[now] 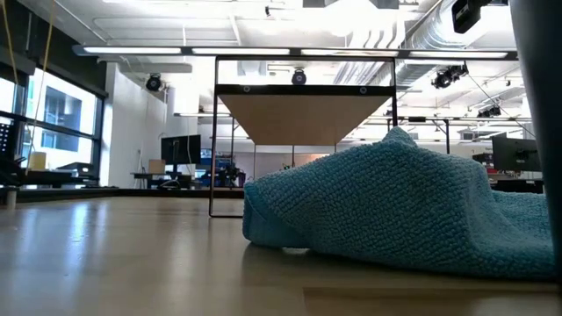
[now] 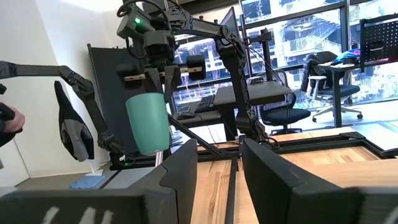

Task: Stack small to large cups/mugs on shelf
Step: Put the green cup on the shelf

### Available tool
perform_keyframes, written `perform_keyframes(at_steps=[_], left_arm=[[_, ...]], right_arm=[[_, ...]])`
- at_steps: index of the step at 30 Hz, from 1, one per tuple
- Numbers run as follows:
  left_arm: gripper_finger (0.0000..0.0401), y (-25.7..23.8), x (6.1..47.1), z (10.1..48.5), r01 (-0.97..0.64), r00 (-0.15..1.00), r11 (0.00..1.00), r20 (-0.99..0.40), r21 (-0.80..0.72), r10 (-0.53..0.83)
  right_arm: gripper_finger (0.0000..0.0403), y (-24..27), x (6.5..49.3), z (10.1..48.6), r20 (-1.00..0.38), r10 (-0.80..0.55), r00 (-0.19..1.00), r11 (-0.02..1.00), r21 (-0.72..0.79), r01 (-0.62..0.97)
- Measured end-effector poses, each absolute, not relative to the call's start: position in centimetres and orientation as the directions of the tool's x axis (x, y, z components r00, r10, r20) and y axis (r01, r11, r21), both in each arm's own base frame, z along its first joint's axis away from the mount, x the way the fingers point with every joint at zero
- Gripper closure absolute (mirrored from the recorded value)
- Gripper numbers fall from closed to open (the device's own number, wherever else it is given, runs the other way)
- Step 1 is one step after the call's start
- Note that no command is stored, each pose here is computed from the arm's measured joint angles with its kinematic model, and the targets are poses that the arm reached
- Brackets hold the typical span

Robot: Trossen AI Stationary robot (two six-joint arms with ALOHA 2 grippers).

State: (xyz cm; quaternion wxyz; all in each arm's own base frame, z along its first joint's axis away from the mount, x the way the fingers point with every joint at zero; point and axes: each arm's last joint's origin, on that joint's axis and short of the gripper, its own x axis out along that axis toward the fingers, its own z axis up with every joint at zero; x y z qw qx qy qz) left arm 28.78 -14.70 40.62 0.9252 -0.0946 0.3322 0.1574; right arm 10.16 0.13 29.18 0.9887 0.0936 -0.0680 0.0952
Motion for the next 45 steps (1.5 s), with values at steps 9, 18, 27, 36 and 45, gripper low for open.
perform_keyframes(at_steps=[9,18,27,36,45], left_arm=[[0.0401,-13.9,27.6,42.1,-0.384,0.724,0.923,-0.63,-0.029,0.282],[0.0401,-12.5,26.0,44.0,-0.423,0.709,0.906,-0.615,0.019,0.345],[0.0401,-9.9,26.6,45.1,-0.453,0.686,0.89,-0.622,0.041,0.378],[0.0401,-6.4,27.8,45.0,-0.468,0.648,0.883,-0.669,0.025,0.363],[0.0401,-3.4,28.6,45.0,-0.468,0.632,0.883,-0.694,0.015,0.346]], right_arm=[[0.0283,0.1,10.2,29.2,0.152,0.176,0.973,0.964,0.171,-0.201],[0.0283,0.1,10.2,29.2,0.152,0.175,0.973,0.965,0.171,-0.201],[0.0283,0.1,10.2,29.2,0.152,0.176,0.973,0.964,0.172,-0.201],[0.0283,0.1,10.2,29.2,0.152,0.176,0.973,0.964,0.175,-0.202],[0.0283,0.1,10.2,29.1,0.144,0.176,0.974,0.96,0.196,-0.202]])
